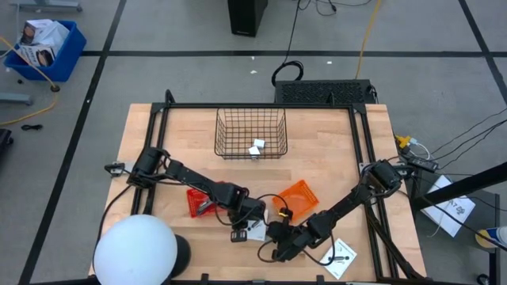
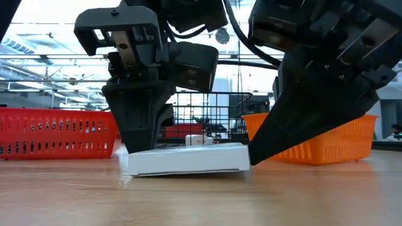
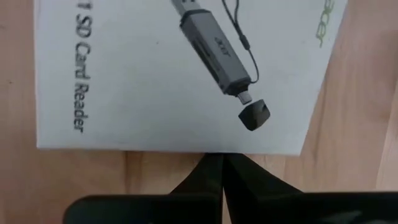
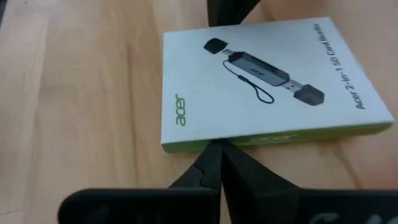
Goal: Pick and place items into bin
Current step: Put the top card reader box into the orange basket
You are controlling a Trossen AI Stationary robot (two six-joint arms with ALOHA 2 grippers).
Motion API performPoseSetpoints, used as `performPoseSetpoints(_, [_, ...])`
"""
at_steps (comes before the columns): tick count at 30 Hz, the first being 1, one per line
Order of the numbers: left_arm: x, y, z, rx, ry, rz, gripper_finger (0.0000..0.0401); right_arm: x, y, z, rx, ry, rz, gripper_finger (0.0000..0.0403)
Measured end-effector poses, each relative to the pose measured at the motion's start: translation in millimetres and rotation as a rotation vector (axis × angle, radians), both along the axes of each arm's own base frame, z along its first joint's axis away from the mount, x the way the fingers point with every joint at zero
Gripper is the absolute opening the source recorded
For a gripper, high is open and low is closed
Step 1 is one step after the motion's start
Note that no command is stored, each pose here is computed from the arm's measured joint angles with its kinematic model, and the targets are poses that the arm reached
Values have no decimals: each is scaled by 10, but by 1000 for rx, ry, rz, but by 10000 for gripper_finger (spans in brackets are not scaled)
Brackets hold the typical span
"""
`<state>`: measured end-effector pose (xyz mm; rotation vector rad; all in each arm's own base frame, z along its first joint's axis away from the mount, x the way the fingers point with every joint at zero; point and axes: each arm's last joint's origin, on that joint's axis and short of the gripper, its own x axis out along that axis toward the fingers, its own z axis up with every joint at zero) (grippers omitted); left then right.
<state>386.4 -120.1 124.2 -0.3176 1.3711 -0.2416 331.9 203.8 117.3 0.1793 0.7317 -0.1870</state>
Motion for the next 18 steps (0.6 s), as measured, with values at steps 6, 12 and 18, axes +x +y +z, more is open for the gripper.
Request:
performPoseSetpoints(6, [-16,-53,-1,21,-3,4,17,-27,39,118,-39,-59,-10,0])
performPoseSetpoints(12, [-11,-56,-1,21,-6,18,15,-21,57,238,-54,-119,-20,0])
performPoseSetpoints(18, [-7,-67,17,16,-13,29,10,-17,42,239,-67,-115,-22,0])
